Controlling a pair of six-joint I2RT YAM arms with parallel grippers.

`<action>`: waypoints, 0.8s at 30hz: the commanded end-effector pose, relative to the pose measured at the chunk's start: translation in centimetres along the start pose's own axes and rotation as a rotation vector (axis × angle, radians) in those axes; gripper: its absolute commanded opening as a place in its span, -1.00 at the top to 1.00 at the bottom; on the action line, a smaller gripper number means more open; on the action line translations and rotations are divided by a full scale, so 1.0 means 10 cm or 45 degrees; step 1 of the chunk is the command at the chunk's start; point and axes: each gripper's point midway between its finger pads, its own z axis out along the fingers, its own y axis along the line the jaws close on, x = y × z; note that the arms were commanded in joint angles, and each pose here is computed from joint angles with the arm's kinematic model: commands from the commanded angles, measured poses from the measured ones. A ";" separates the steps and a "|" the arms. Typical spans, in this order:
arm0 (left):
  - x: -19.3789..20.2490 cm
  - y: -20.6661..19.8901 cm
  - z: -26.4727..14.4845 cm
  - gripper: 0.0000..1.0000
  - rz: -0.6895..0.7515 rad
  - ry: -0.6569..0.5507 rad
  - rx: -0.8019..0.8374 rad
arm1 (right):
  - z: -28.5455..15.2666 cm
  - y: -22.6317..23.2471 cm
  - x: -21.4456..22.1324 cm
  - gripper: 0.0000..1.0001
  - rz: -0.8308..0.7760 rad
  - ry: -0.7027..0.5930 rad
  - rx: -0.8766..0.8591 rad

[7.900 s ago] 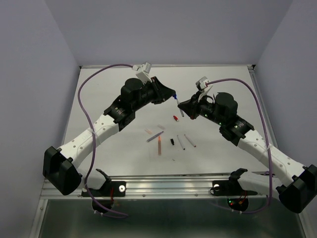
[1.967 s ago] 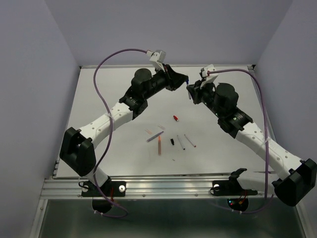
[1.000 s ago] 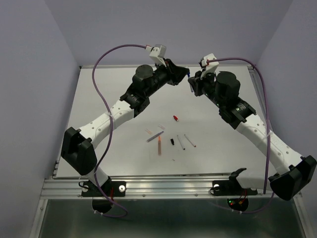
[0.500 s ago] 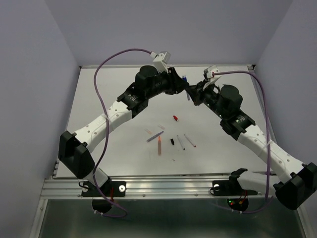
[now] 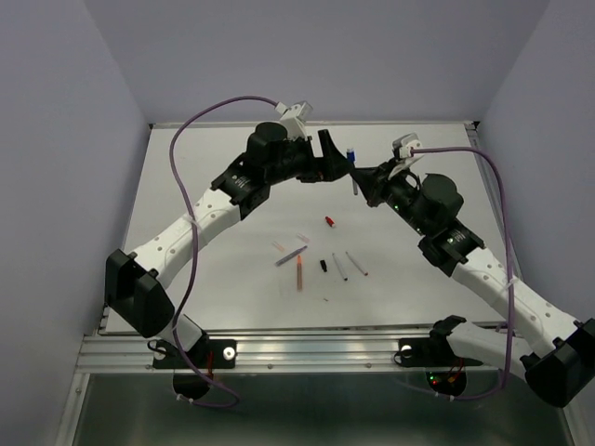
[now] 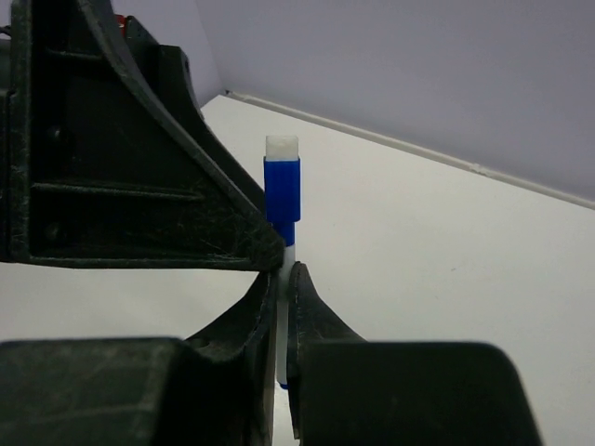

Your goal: Insert the pens into the pen caps

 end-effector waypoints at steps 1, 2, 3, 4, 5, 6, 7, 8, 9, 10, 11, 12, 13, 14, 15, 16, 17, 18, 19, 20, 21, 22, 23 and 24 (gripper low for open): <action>-0.08 0.06 -0.29 -0.98 0.017 -0.028 -0.029 | 0.01 -0.23 -0.35 0.99 0.005 -0.156 0.179; -0.10 0.07 -0.32 -0.98 0.018 -0.038 -0.036 | 0.03 -0.31 -0.31 0.99 0.005 -0.140 0.216; -0.11 0.09 -0.34 -0.98 0.022 -0.045 -0.042 | 0.05 -0.32 -0.25 0.99 0.006 -0.115 0.224; -0.15 0.12 -0.39 -0.98 0.023 -0.071 -0.066 | 0.10 -0.44 -0.16 0.99 0.015 -0.078 0.259; -0.19 0.13 -0.43 -0.98 0.030 -0.095 -0.076 | 0.12 -0.56 -0.11 0.99 0.021 -0.060 0.297; -0.18 0.17 -0.43 -0.98 0.030 -0.091 -0.086 | 0.16 -0.55 -0.04 0.99 0.031 -0.033 0.282; -0.20 0.18 -0.47 -0.98 0.031 -0.105 -0.097 | 0.18 -0.65 -0.01 0.99 0.058 -0.018 0.292; -0.20 0.23 -0.49 -0.98 0.027 -0.103 -0.113 | 0.20 -0.72 0.05 0.99 0.070 0.004 0.296; -0.25 0.28 -0.54 -0.98 0.028 -0.124 -0.130 | 0.26 -0.78 0.14 0.99 0.074 0.038 0.292; -0.26 0.32 -0.56 -0.98 0.024 -0.131 -0.144 | 0.27 -0.93 0.19 0.99 0.082 0.057 0.327; -0.22 0.39 -0.57 -0.98 0.018 -0.123 -0.164 | 0.29 -1.01 0.25 0.99 0.083 0.082 0.342; -0.22 0.43 -0.59 -0.98 0.015 -0.127 -0.178 | 0.36 -1.08 0.36 0.99 0.085 0.133 0.335; -0.26 0.48 -0.63 -0.98 0.010 -0.147 -0.201 | 0.38 -1.15 0.42 0.99 0.091 0.161 0.346; -0.21 0.55 -0.64 -0.98 0.002 -0.139 -0.219 | 0.38 -1.31 0.46 0.99 0.092 0.175 0.375; -0.21 0.58 -0.66 -0.98 0.009 -0.143 -0.230 | 0.46 -1.35 0.57 0.99 0.098 0.218 0.335; -0.18 0.63 -0.67 -0.98 0.008 -0.140 -0.244 | 0.48 -1.43 0.63 0.99 0.109 0.240 0.348; -0.13 0.68 -0.67 -0.98 0.005 -0.126 -0.261 | 0.48 -1.58 0.68 0.99 0.114 0.262 0.375; -0.11 0.71 -0.68 -0.98 0.006 -0.124 -0.271 | 0.50 -1.63 0.77 0.99 0.116 0.300 0.366; -0.11 0.76 -0.70 -0.98 0.002 -0.134 -0.302 | 0.55 -1.72 0.92 0.99 0.129 0.358 0.370; -0.05 0.83 -0.70 -0.98 -0.007 -0.117 -0.329 | 0.57 -1.79 1.01 0.99 0.133 0.391 0.377; -0.03 0.89 -0.71 -0.98 -0.009 -0.119 -0.360 | 0.55 -1.90 1.09 0.99 0.135 0.429 0.385; 0.00 0.92 -0.72 -0.98 -0.013 -0.114 -0.375 | 0.57 -1.97 1.18 0.99 0.139 0.467 0.392; 0.07 0.99 -0.72 -0.98 -0.023 -0.095 -0.396 | 0.61 -2.08 1.36 0.99 0.161 0.529 0.411; 0.11 1.02 -0.72 -0.98 -0.030 -0.085 -0.405 | 0.62 -2.14 1.45 0.99 0.166 0.565 0.406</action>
